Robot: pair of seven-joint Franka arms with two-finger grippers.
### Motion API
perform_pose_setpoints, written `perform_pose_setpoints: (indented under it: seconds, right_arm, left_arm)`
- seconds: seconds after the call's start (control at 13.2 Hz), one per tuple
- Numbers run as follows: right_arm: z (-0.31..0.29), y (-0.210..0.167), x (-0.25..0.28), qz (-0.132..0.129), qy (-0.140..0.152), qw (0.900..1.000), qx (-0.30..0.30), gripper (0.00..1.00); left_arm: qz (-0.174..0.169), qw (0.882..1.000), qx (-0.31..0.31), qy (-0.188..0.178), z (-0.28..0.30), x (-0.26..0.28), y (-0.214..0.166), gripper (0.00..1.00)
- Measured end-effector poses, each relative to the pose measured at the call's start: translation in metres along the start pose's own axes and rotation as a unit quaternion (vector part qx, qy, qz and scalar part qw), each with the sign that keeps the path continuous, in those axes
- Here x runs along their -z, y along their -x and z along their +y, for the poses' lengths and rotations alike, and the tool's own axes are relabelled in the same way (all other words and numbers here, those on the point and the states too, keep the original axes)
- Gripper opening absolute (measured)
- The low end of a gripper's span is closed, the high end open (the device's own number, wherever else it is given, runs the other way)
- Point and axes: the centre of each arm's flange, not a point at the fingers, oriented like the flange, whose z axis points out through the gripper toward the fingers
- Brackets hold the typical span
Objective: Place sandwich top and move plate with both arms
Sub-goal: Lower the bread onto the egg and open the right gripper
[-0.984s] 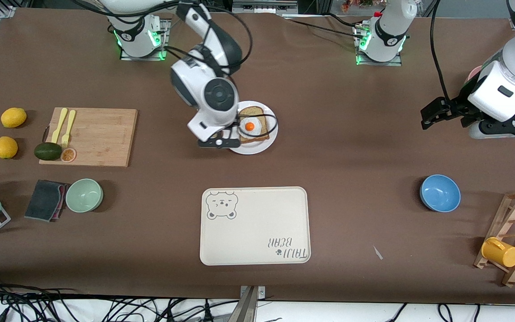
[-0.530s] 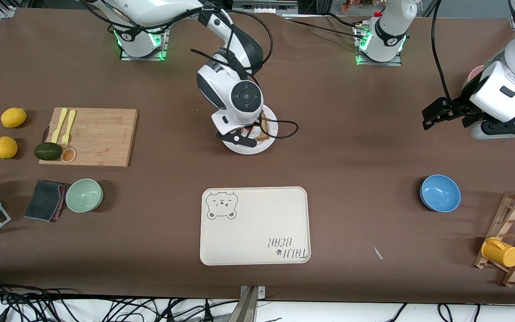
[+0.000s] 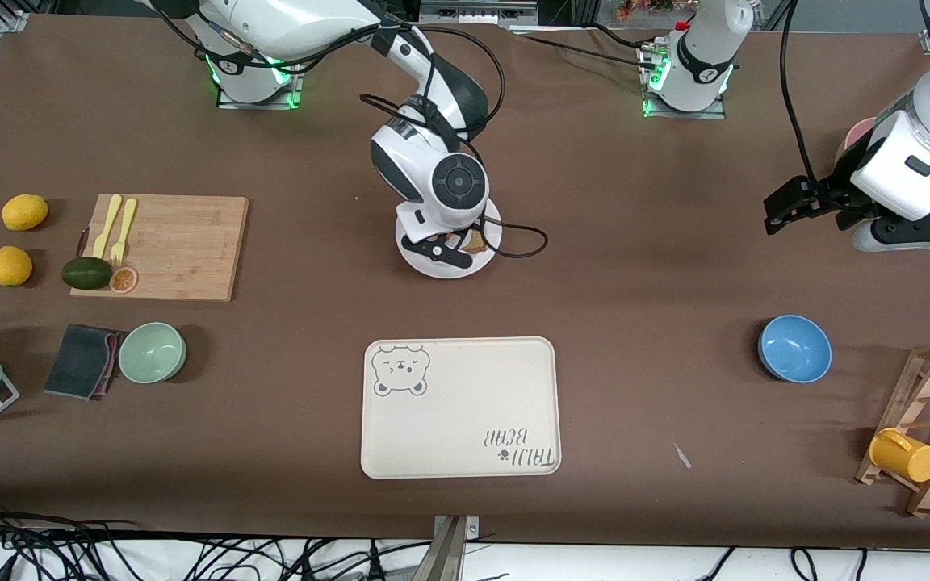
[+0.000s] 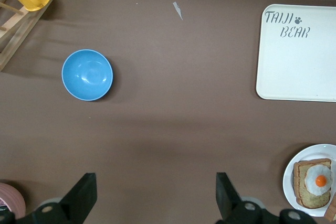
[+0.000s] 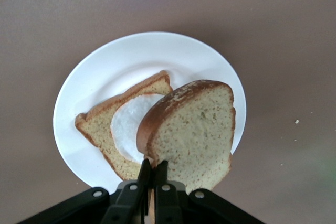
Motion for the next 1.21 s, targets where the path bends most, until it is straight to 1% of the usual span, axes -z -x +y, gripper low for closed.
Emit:
perform_pose_setpoints:
  seconds: [0.23, 0.38, 0.76, 1.06, 1.21]
  right_arm:
    - [-0.014, 0.020, -0.018, 0.011, 0.017, 0.999, 0.025, 0.06]
    - [-0.019, 0.021, -0.026, 0.013, 0.017, 0.999, 0.028, 0.06]
    - [-0.019, 0.006, -0.023, 0.020, 0.005, 1.000, 0.020, 0.06]
    - [-0.022, 0.004, -0.015, 0.025, -0.015, 0.999, 0.019, 0.06]
    - [-0.023, 0.004, -0.014, 0.023, -0.020, 0.999, 0.018, 0.06]
  left_arm:
    - [0.000, 1.000, 0.000, 0.000, 0.000, 0.000, 0.000, 1.00]
    - [0.000, 1.000, 0.000, 0.000, 0.000, 0.000, 0.000, 1.00]
    - [0.000, 1.000, 0.001, 0.000, -0.001, 0.000, 0.000, 1.00]
    - [0.000, 1.000, 0.005, 0.000, -0.005, 0.000, -0.001, 1.00]
    - [0.000, 1.000, 0.004, 0.000, -0.005, 0.000, -0.001, 1.00]
